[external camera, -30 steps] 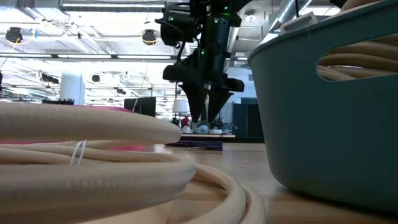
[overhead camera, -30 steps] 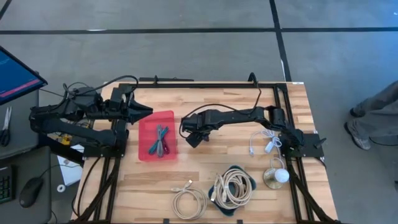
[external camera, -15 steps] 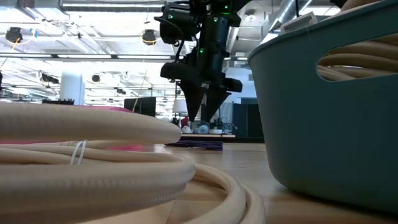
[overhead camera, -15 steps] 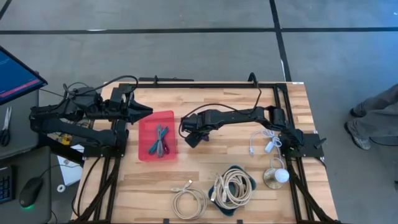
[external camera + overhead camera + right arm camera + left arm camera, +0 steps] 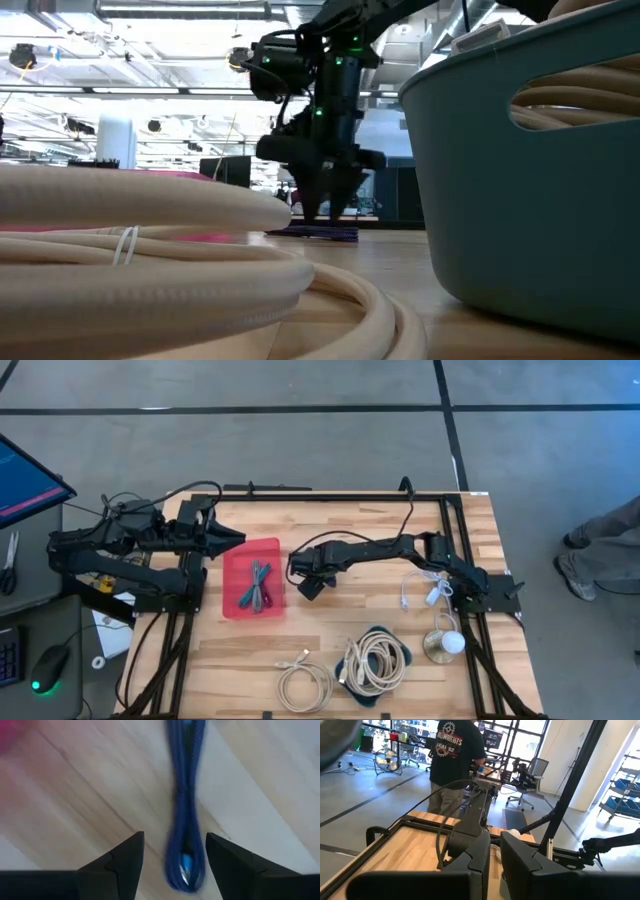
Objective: Pick & Place USB Port
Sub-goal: Put the purple charger cable into the red bin
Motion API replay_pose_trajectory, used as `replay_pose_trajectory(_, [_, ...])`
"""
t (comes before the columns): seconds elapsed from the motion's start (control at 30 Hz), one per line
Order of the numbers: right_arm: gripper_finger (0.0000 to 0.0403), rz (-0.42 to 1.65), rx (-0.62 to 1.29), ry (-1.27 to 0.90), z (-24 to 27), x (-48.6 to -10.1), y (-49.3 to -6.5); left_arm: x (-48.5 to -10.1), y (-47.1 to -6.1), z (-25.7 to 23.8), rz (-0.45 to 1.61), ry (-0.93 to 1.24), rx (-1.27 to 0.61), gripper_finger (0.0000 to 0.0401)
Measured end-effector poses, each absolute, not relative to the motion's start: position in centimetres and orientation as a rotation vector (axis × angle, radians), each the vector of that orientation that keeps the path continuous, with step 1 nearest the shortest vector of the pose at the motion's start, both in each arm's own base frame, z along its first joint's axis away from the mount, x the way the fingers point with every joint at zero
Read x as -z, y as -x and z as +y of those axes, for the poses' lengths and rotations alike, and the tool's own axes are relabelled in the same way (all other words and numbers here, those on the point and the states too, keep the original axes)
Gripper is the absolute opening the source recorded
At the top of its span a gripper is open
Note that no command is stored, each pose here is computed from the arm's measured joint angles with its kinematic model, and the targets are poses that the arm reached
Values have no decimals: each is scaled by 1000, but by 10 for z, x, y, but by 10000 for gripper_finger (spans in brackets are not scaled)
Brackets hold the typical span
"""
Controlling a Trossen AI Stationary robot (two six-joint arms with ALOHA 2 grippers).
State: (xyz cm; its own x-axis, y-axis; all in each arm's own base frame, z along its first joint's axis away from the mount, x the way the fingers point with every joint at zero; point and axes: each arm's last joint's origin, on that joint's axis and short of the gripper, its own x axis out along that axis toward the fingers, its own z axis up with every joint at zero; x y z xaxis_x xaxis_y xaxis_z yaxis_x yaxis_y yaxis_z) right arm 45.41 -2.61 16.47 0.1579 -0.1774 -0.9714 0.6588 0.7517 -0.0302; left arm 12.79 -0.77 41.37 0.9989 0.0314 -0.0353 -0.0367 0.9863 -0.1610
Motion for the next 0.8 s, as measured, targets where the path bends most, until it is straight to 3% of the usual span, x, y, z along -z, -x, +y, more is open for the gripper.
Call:
replay_pose_trajectory(0.27, [184,1327,632,-460,-30,-145,-457,-414,-128,-8,33,162,-35,44])
replay_pose_trajectory(0.4, [128,1335,629,-453,-29,-145,-456,-414,-128,-8,33,162,-35,44])
replay_pose_trajectory(0.57, [22,1331,628,-448,-29,-146,-456,-414,-128,-8,32,162,-34,44])
replay_pose_trajectory(0.8, [7,1352,600,-411,-23,-152,-454,-414,-128,-8,32,162,-34,44])
